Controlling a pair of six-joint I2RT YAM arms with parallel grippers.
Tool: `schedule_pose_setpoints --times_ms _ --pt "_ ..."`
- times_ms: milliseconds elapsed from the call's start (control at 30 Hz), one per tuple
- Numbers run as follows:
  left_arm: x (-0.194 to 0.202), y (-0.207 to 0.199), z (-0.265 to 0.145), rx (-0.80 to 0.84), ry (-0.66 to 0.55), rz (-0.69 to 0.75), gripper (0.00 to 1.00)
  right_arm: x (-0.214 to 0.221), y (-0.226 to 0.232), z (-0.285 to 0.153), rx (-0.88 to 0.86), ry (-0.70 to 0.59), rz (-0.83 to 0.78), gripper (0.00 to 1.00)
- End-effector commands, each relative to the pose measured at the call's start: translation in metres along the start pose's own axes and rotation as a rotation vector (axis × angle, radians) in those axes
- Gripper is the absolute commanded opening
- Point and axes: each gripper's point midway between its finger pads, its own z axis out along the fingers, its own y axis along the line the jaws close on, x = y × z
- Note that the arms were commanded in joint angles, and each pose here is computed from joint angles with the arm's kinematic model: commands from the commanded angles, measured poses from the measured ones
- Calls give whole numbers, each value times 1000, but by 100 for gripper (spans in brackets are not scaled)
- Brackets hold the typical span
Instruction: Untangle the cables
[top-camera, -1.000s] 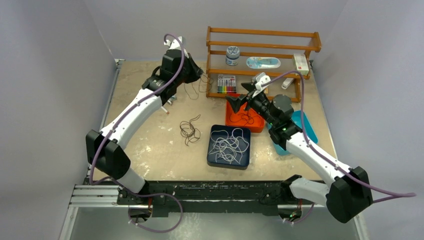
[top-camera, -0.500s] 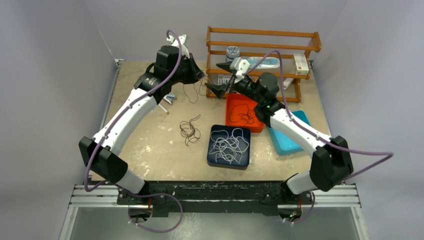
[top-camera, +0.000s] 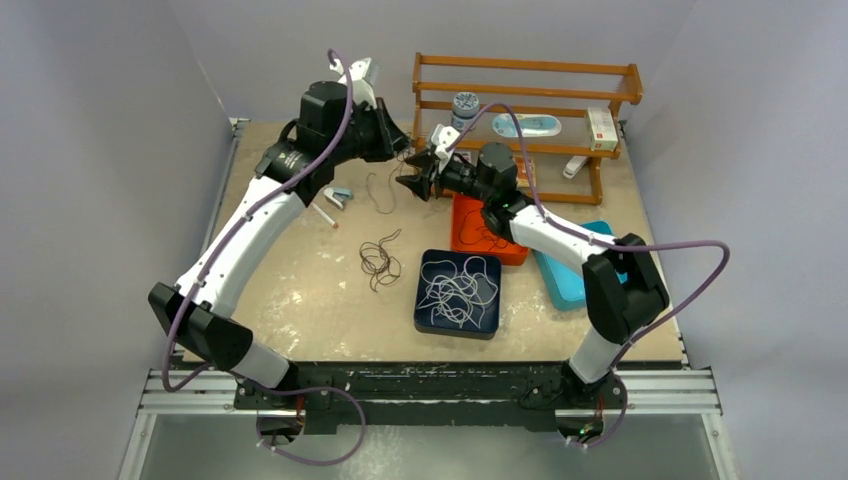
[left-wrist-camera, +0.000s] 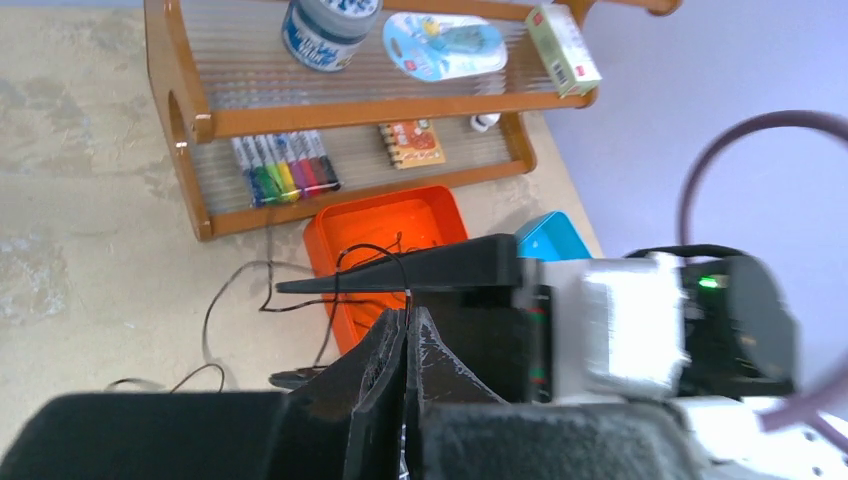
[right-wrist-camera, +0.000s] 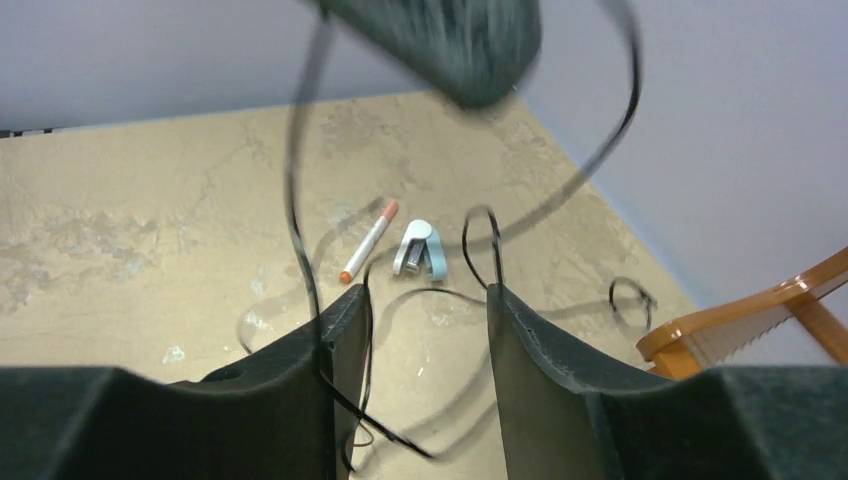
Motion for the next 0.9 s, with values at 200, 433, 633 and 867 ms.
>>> schedule_pose_setpoints --times_ms 200,433,633,867 --pt "-88 -53 -83 94 -279 97 0 17 7 -9 25 -4 71 41" --pt "-104 -53 -99 64 -340 115 0 42 27 -37 50 29 138 39" --pt "-94 -54 -92 89 -299 132 0 -2 27 -66 131 -67 78 64" --pt "-72 -63 -80 181 -213 161 0 -99 23 -88 160 -234 -91 75"
